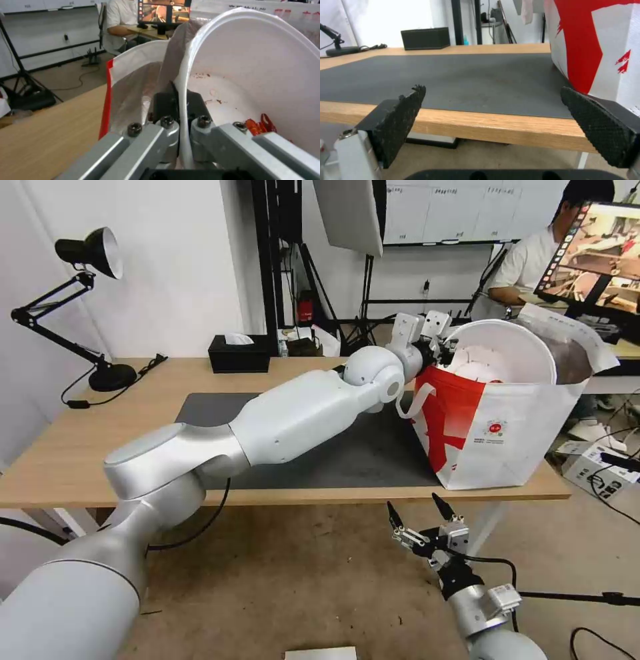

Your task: Pick up the trash from the table and place it into the takeout bag.

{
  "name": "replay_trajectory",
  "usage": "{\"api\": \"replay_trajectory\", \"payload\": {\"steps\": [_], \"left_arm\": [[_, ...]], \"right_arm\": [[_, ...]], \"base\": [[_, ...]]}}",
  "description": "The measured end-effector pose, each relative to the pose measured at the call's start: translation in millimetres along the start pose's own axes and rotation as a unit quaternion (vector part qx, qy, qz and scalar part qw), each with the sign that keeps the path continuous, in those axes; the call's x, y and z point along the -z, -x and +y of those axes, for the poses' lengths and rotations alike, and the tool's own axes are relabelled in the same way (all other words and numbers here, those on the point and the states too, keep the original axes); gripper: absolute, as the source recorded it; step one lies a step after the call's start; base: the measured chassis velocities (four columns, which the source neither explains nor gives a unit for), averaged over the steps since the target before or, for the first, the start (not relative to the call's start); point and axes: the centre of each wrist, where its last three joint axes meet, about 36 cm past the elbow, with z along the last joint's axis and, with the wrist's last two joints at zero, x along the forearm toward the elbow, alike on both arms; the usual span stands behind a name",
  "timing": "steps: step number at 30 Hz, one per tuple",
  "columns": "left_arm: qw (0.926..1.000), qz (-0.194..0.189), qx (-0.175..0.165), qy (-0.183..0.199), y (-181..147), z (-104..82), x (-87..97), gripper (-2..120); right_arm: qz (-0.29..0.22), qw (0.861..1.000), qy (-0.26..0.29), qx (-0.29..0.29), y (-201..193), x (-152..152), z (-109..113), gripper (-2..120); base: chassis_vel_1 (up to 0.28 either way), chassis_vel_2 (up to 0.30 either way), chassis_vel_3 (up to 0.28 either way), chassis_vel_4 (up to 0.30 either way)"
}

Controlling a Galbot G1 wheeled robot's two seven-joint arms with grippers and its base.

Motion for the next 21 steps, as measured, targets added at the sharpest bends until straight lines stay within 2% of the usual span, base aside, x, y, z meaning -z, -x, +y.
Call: {"api": "replay_trajectory", "payload": {"steps": [2,5,6,9,10,13,14,15,17,18,21], "left_arm": [[1.0,0.002,-0.003,-0.001,-0.1,-0.3,0.2,0],[0.9998,0.006,-0.016,-0.005,-1.4,-3.0,1.4,13],[0.9998,0.006,-0.016,-0.005,-1.4,-3.0,1.4,13],[0.9998,0.006,-0.018,-0.005,-2.6,-4.2,0.6,27],[0.9998,0.006,-0.018,-0.005,-2.6,-4.2,0.6,27],[0.9998,0.007,-0.017,-0.007,-3.0,-3.4,-2.7,42],[0.9998,0.007,-0.017,-0.007,-3.0,-3.4,-2.7,42],[0.9998,0.006,-0.017,-0.009,-3.1,-3.1,-3.4,47],[0.9997,-0.002,-0.018,-0.016,-5.1,-2.6,-2.8,56],[0.9997,-0.002,-0.018,-0.016,-5.1,-2.6,-2.8,56],[0.9994,-0.024,-0.016,-0.02,-15.1,2.3,-1.0,71]], "right_arm": [[0.0,1.0,0.0,0.0,0.0,0.0,0.0,100],[0.0,1.0,0.0,0.0,0.0,0.0,0.0,100],[0.0,1.0,0.0,0.0,0.0,0.0,0.0,100],[0.0,1.0,0.0,0.0,0.0,0.0,0.0,100],[0.0,1.0,0.0,0.0,0.0,0.0,0.0,100],[0.0,1.0,0.0,0.0,0.0,0.0,0.0,100],[0.0,1.0,0.0,0.0,0.0,0.0,0.0,100],[0.0,1.0,0.0,0.0,0.0,0.0,0.0,100],[0.0,1.0,0.0,0.0,0.0,0.0,0.0,100],[0.0,1.0,0.0,0.0,0.0,0.0,0.0,100],[0.0,1.0,0.0,0.0,0.0,0.0,0.0,100]], "base": [[0.0,0.0,0.0,0.0],[0.0,0.0,0.0,0.0],[0.0,0.0,0.0,0.0],[0.0,0.0,0.0,0.0],[0.0,0.0,0.0,0.0],[0.0,0.0,0.0,0.0],[0.0,0.0,0.0,0.0],[0.0,0.0,0.0,0.0],[0.0,0.0,0.0,0.0],[0.0,0.0,0.0,0.0],[0.0,0.0,0.0,0.0]]}}
